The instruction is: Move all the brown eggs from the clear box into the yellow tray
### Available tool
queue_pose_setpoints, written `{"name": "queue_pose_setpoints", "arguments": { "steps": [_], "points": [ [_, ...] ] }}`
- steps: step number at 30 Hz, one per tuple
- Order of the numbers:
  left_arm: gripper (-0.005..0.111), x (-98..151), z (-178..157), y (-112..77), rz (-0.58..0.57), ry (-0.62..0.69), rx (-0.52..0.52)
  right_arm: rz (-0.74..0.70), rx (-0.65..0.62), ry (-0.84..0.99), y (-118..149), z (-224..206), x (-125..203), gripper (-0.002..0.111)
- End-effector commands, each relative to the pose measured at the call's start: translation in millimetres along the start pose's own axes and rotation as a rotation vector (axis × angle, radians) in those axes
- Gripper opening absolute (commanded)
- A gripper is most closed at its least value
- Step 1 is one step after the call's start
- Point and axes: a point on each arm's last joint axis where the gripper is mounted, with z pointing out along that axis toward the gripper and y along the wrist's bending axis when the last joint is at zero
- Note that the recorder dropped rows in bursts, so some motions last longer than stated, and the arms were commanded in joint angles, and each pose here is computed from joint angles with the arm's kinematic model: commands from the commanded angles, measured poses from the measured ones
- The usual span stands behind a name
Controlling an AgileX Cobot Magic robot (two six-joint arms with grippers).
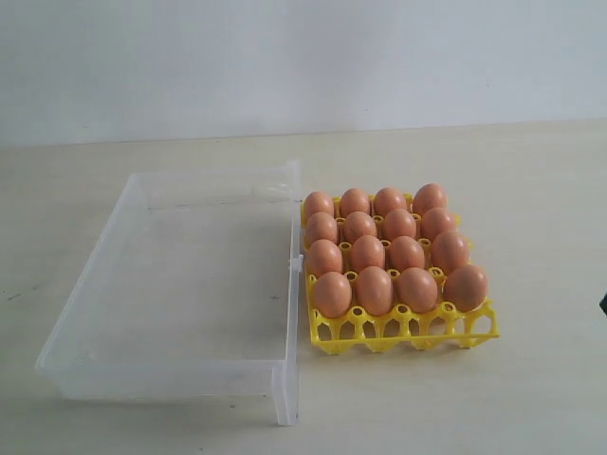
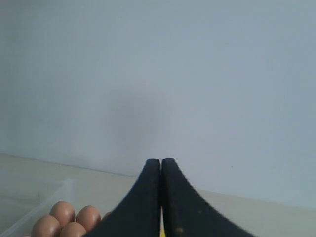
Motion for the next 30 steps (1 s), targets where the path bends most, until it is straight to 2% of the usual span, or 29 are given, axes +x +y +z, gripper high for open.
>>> {"name": "queue_pose_setpoints", "arguments": {
  "steps": [1,9,13,18,23,26,30],
  "points": [
    [0.000,-2,-1,0.2,-0.004,-0.019,0.001,-0.055,-0.039,-0.060,2,-9,-2,0.000],
    [0.000,-2,-1,0.2,-0.004,-0.019,0.001,-0.038,-0.082,-0.018,3,-16,1,0.000],
    [0.000,-2,-1,0.2,-0.004,-0.019,0.001,-0.035,-0.053,-0.001,-3,-26,1,0.000],
    [0.000,-2,-1,0.2,-0.004,-0.019,0.001,-0.170,-0.038,0.110,-6,-41,10,0.000],
    [0.000,-2,-1,0.2,-0.004,-0.019,0.001,-0.196,0.067,0.080,-13,-56,8,0.000],
    [0.000,-2,-1,0.2,-0.004,-0.019,0.001,-0.263,0.124,0.050,-15,-64,5,0.000],
    [0.000,-2,-1,0.3,-0.004,-0.018,-0.001,-0.261,0.141,0.136,-16,-65,13,0.000]
  ]
}}
